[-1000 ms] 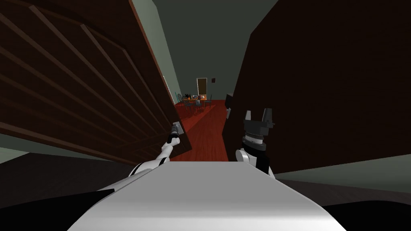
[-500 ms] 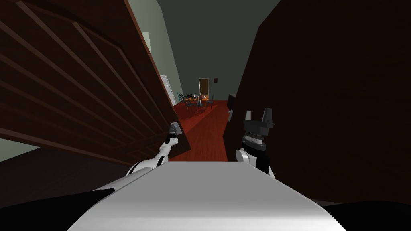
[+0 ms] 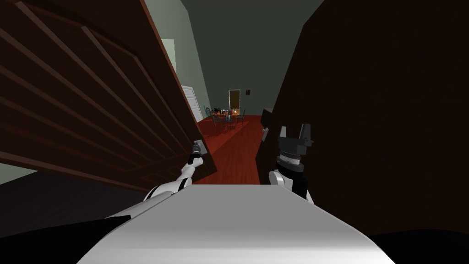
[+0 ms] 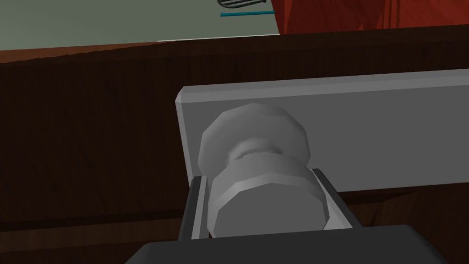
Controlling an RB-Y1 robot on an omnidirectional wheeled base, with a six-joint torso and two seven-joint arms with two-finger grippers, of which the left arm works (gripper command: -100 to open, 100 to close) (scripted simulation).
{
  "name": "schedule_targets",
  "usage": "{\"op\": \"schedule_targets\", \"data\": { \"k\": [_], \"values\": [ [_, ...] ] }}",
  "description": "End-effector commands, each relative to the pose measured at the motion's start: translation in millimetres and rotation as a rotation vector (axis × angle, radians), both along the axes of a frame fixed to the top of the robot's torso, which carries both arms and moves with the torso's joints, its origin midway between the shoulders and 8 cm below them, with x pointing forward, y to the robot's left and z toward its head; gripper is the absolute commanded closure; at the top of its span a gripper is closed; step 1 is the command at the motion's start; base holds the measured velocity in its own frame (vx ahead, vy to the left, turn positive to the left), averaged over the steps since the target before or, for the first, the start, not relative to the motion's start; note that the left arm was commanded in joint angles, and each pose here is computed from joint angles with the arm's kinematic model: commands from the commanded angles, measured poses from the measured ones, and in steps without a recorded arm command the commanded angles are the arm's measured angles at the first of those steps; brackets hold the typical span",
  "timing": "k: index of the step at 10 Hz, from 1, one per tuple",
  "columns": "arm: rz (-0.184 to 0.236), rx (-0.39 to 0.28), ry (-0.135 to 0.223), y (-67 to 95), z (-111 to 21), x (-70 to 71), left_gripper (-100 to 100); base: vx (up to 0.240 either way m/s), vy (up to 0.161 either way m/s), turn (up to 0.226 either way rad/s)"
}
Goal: Push the door open
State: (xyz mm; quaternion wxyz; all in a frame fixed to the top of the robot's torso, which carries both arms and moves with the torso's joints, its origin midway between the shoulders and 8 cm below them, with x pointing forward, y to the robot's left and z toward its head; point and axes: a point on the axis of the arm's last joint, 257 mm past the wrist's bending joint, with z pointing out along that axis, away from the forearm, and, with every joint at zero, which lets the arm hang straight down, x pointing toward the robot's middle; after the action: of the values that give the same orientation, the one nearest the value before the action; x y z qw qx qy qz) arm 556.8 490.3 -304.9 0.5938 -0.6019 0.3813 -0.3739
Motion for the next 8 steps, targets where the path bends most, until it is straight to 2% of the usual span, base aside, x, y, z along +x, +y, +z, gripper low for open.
{"op": "schedule_targets", "data": {
  "k": [1,8],
  "values": [
    [0.014,0.006,-0.012,6.6,6.9,0.7,100,0.201,0.001,0.075],
    [0.079,0.005,-0.015,25.9,8.6,-7.6,100,0.202,-0.016,0.084]
  ]
}}
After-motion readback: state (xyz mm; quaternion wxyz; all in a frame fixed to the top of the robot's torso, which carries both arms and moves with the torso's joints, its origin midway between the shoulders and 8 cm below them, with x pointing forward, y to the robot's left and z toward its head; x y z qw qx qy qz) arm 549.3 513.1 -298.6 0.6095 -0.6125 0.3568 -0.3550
